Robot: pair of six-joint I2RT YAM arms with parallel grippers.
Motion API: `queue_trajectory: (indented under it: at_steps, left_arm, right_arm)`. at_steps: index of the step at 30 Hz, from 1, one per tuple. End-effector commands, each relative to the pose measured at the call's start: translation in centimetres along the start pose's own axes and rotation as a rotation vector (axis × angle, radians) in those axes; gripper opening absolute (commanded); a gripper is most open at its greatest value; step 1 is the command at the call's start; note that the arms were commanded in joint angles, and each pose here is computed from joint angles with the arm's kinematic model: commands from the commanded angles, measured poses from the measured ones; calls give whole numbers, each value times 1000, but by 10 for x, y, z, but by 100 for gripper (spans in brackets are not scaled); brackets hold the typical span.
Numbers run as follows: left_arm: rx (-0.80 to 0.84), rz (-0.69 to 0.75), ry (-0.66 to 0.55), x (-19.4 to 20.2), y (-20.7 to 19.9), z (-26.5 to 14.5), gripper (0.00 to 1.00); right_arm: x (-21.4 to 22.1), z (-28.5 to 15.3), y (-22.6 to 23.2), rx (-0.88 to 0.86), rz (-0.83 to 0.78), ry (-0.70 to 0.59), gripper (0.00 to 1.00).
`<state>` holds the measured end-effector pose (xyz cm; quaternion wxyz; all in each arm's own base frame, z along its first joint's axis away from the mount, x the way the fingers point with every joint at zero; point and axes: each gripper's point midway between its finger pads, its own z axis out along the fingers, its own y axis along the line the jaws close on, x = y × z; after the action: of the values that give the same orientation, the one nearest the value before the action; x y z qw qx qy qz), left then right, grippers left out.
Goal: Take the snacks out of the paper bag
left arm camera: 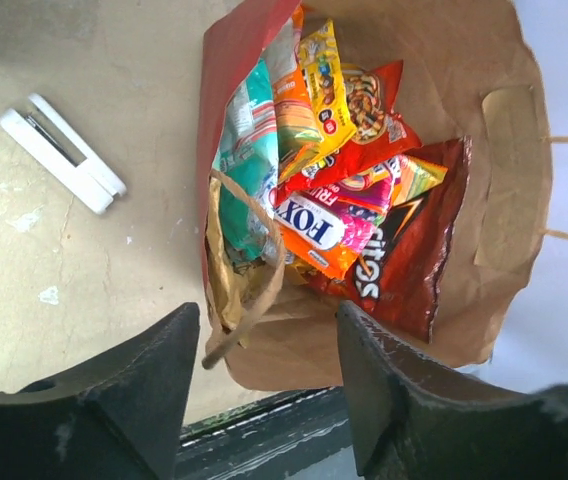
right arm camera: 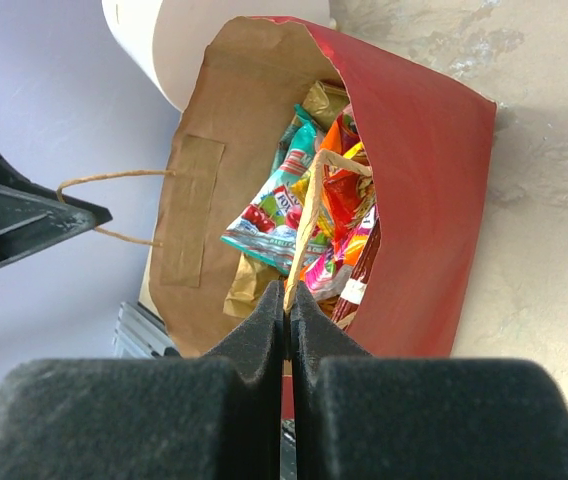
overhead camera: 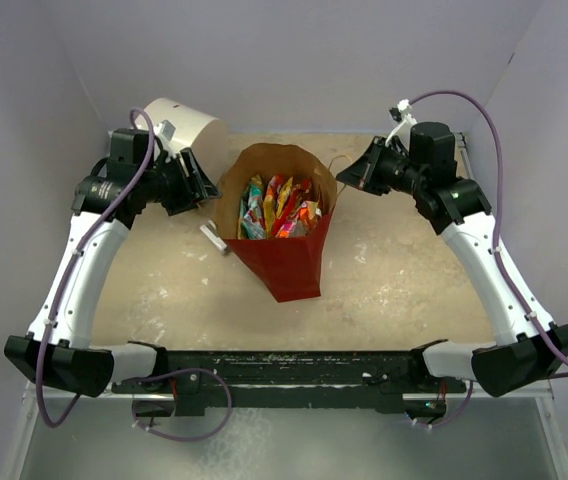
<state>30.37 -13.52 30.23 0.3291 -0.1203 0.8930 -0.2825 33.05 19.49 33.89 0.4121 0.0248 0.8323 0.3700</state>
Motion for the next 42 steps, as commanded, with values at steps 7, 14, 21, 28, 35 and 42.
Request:
queue_trajectory:
  at_steps: [7,14,21,28,35,42]
  left_arm:
    - [75,60,21,-4,-4,23,31]
    - [25,135,-86,-41,-13,5,0]
    - [-25,196,-230,-78,-19,-27,0]
    - [-31,277,-345,-99,-27,-55,0]
    - [279,370,-315,-77,-72,-54,0]
    - [499,353,-261,-44,-93,-59,0]
  right_arm:
    - [-16,-6,20,-77,-75,-45,0]
    - [-18,-4,43,-177,-199,-21,0]
    - [-1,5,80,-293,-192,3,0]
    - [29,17,102,-389,-146,74,0]
    - [83,6,55,-258,-82,186,0]
    - [133,-14,11,-124,1,280,1]
